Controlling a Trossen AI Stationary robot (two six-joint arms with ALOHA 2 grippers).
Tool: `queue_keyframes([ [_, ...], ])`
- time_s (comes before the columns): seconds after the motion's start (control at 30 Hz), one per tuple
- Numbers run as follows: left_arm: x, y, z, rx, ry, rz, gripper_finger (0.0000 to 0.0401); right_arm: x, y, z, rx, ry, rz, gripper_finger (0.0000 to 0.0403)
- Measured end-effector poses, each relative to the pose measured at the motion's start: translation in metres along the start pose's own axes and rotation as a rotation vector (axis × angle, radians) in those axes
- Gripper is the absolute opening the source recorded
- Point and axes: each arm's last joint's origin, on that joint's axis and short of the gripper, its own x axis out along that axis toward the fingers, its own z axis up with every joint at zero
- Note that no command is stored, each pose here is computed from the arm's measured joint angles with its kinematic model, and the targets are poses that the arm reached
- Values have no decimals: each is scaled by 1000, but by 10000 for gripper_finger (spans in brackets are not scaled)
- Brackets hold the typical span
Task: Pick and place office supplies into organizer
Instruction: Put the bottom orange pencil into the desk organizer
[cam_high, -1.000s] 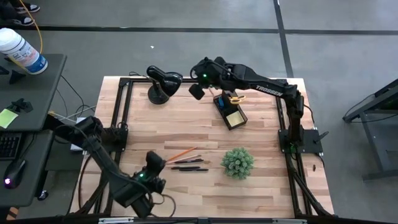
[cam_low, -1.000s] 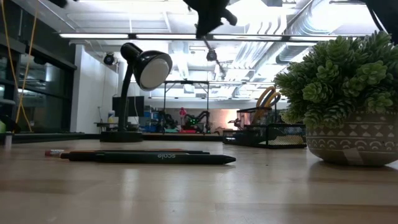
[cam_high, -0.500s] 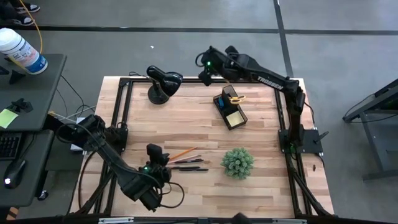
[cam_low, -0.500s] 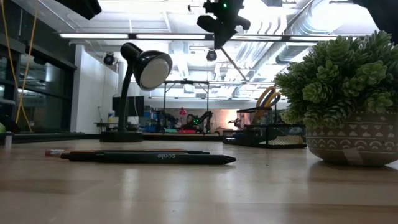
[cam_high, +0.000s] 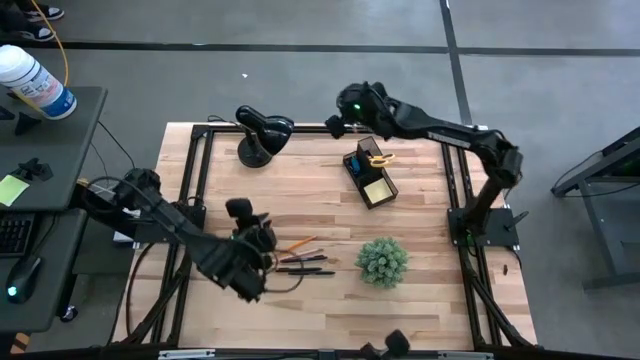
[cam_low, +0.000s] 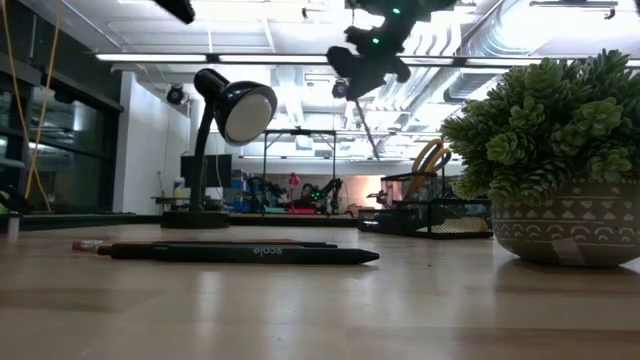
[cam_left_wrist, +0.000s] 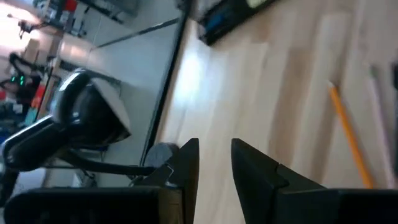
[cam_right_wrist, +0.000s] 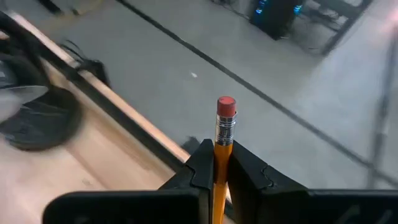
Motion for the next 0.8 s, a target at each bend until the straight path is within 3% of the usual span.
queue_keyframes([
  [0.23,7,42,7,-192,-23,-4,83,-36,-23,-31,87,-120,-27,21],
  [0.5,12,84,23,-502,-118,-76,83,-33,-29,-72,94,-79,-4,21],
  [0.8,8,104,57,-533,-352,-183,83,-19,-30,-102,82,-114,-29,21],
])
